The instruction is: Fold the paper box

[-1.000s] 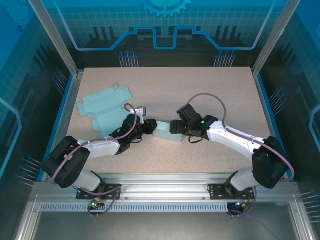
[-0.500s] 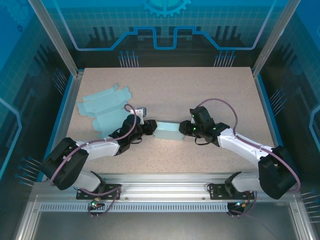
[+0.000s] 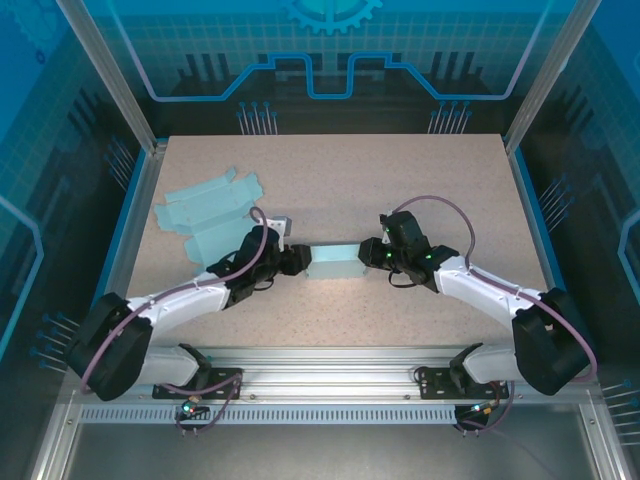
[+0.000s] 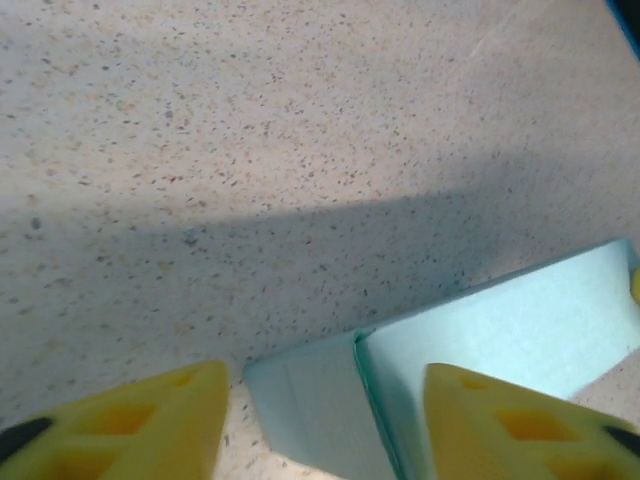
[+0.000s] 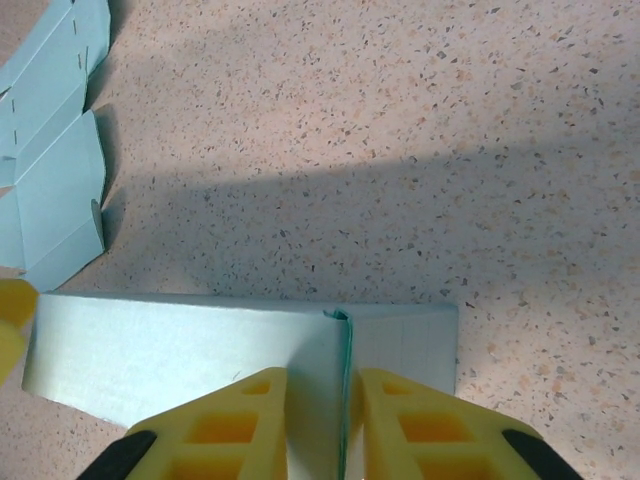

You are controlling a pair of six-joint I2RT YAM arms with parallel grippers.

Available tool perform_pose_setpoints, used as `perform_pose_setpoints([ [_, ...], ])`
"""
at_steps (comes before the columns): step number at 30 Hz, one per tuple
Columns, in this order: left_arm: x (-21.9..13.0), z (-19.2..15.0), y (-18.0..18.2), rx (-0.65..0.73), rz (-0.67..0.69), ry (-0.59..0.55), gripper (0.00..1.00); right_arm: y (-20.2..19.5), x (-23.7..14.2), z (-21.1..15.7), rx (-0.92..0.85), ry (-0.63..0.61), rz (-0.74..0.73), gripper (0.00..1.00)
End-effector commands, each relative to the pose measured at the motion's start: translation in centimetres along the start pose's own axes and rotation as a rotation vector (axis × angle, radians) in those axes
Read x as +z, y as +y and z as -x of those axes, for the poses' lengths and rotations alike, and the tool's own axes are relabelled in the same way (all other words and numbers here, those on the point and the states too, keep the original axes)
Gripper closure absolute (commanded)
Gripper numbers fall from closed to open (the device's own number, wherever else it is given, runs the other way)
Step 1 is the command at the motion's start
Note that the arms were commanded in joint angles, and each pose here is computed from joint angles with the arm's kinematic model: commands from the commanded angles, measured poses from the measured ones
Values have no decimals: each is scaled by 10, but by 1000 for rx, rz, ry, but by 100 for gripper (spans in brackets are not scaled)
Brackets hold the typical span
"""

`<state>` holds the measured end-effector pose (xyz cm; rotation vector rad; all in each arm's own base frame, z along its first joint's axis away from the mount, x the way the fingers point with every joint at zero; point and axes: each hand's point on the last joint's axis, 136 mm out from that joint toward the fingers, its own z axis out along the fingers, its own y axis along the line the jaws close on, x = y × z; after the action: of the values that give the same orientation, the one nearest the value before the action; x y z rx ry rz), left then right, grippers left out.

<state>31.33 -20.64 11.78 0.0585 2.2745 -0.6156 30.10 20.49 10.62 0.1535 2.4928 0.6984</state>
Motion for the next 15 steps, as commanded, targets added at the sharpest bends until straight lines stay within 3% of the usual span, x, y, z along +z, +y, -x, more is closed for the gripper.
perform_pose_setpoints([
  [1, -19, 20, -5, 161, 43, 23, 35, -62, 0, -57, 20, 195, -240, 76],
  [5, -17, 22, -28, 399, -63, 66, 24, -54, -3, -51, 11, 178, -220, 76],
  [8, -15, 6, -47, 644, -195, 105, 20, -47, -5, -47, -6, 171, -212, 76],
  [11, -12, -12, -58, 848, -280, 135, 9, -41, -6, -45, -21, 168, -211, 73],
  [15, -6, -14, -63, 989, -318, 146, 2, -34, -7, -42, -43, 172, -215, 71],
])
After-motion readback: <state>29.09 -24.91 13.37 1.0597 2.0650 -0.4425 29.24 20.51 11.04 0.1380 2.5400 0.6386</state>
